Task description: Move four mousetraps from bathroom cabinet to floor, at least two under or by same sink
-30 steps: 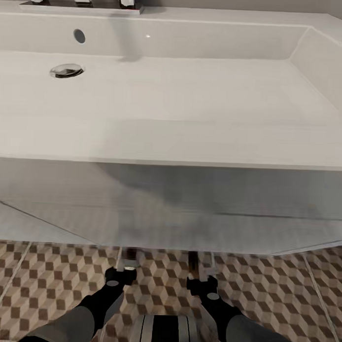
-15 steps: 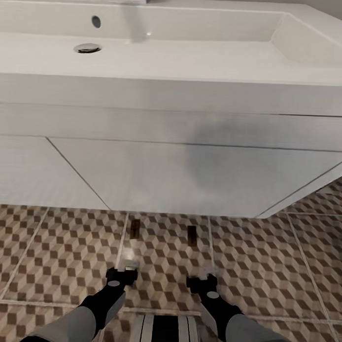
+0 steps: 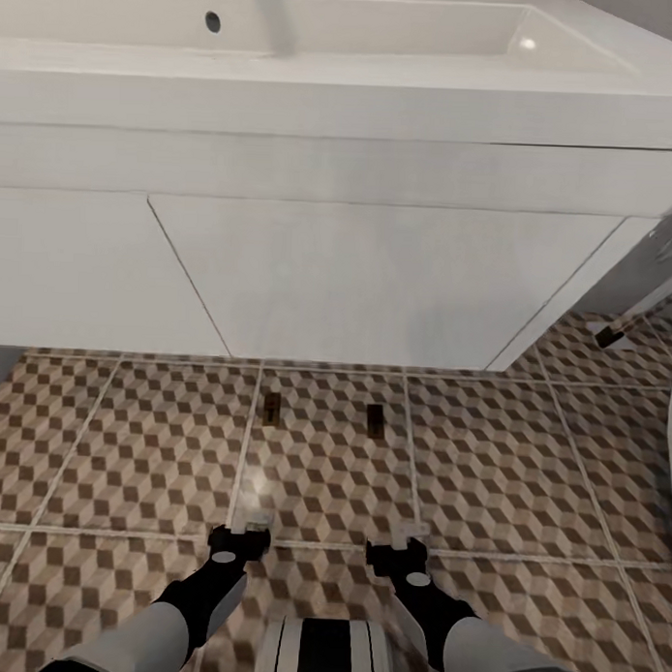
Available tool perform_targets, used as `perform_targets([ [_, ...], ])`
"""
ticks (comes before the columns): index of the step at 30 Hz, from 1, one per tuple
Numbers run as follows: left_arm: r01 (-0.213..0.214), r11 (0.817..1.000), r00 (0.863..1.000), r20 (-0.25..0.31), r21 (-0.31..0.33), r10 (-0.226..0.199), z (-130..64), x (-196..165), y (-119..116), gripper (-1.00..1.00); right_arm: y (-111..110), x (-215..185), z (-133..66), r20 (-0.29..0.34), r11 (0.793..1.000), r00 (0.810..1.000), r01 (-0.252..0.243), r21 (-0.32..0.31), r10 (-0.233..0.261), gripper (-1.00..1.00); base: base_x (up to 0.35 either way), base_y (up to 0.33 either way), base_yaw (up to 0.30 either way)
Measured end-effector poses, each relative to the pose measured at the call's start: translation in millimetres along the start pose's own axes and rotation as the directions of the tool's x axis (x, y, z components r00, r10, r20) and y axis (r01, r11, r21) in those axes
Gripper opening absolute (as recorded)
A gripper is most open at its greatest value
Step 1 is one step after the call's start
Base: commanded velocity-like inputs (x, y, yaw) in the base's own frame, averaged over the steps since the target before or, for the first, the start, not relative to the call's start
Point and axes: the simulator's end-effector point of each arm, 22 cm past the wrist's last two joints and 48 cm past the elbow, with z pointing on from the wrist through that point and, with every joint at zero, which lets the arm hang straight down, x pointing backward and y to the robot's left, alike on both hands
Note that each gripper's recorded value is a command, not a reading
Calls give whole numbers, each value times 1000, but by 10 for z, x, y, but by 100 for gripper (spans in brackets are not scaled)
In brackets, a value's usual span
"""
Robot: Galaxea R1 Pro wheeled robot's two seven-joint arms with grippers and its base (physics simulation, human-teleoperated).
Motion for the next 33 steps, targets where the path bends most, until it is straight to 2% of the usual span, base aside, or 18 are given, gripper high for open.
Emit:
perform_targets([
  [24, 0, 1000, 1000, 3, -1, 0, 1, -6, 10, 100, 0, -3, 0, 1, 1000, 1000, 0, 0, 0, 100, -339, 0, 0],
  [33, 0, 1000, 1000, 11, -1, 0, -1, -27, 8, 100, 5, -7, -3, 2, 1000, 1000, 0, -1, 0, 100, -111, 0, 0],
])
